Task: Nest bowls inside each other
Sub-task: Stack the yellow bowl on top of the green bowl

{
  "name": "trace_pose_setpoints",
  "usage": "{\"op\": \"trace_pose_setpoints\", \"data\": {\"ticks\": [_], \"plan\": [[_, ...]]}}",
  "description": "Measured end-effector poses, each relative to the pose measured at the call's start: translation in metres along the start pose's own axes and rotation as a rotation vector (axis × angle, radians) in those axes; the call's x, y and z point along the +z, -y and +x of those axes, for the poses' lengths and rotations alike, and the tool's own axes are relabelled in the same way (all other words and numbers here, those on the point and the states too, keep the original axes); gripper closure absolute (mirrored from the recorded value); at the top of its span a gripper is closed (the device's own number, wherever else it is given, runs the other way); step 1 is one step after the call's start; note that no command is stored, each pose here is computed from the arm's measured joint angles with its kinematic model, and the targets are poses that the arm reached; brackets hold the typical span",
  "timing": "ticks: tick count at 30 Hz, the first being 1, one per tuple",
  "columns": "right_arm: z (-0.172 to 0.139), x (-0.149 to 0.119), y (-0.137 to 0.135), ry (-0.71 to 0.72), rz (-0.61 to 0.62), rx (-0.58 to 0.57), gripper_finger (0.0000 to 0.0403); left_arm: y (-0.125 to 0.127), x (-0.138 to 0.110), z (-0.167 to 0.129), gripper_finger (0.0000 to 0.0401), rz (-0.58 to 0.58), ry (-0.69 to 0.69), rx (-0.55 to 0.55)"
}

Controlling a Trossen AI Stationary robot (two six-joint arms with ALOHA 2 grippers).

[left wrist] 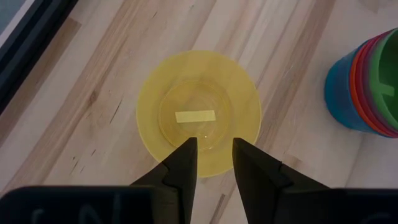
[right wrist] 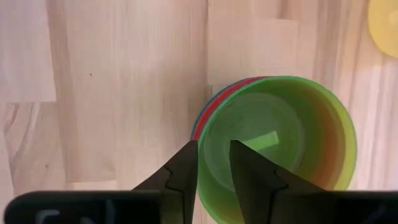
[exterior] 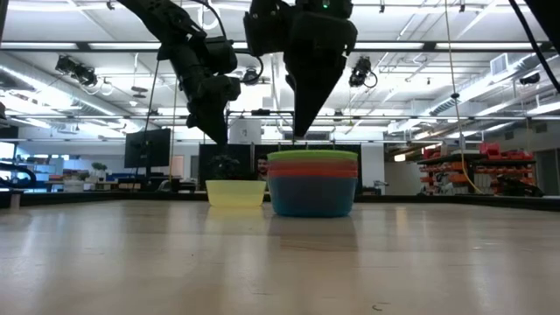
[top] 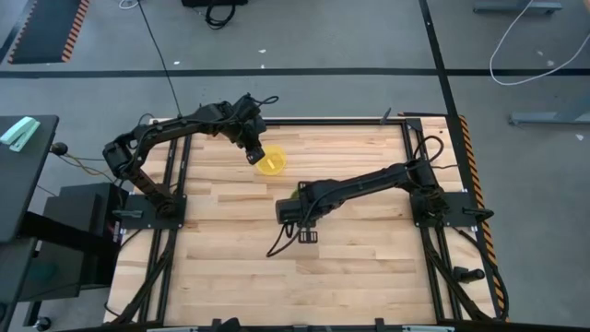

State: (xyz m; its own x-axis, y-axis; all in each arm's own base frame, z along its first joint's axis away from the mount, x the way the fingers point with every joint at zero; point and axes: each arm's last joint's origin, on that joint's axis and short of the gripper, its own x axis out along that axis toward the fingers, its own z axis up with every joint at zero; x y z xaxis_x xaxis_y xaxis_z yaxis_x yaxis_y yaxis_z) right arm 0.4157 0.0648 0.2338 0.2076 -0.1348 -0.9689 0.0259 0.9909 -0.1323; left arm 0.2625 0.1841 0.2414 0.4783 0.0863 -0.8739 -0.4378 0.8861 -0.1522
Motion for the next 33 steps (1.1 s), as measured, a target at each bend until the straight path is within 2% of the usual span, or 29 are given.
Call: {"op": "trace_pose_setpoints", "data": {"ticks": [3,9,15,18,23,29,33], "plan": [[-0.005,0.0,0.002,-0.015,-0.007,-0.014,0.0302,0.0,0.0,0.0,0.0291,0.0,0.0,0.0],[-0.012,-0.007,0.021,-0.108,0.006,-0.163,0.0302,0.008,-0.001,0.002,0.0291,0.019,-0.016,-0.013],[-0.009,-0.007,0.046,-0.139,0.031,-0.18,0.0302,0.019,-0.003,0.003,0.0291,0.051,-0.043,-0.037],[-0.012,-0.007,0.059,-0.138,0.022,-0.179,0.0302,0.026,-0.003,0.008,0.0291,0.083,-0.058,-0.124],[-0.043,-0.015,0.088,-0.05,0.088,-0.18,0.0302,0.034,-0.007,0.03,0.0291,0.094,-0.141,-0.174],[-0.091,-0.037,0.114,0.146,0.193,-0.186,0.0302,0.038,-0.013,0.061,0.0291,0.098,-0.24,-0.178],[-0.103,-0.057,0.121,0.239,0.244,-0.179,0.0302,0.038,-0.015,0.073,0.0291,0.117,-0.271,-0.104]]}}
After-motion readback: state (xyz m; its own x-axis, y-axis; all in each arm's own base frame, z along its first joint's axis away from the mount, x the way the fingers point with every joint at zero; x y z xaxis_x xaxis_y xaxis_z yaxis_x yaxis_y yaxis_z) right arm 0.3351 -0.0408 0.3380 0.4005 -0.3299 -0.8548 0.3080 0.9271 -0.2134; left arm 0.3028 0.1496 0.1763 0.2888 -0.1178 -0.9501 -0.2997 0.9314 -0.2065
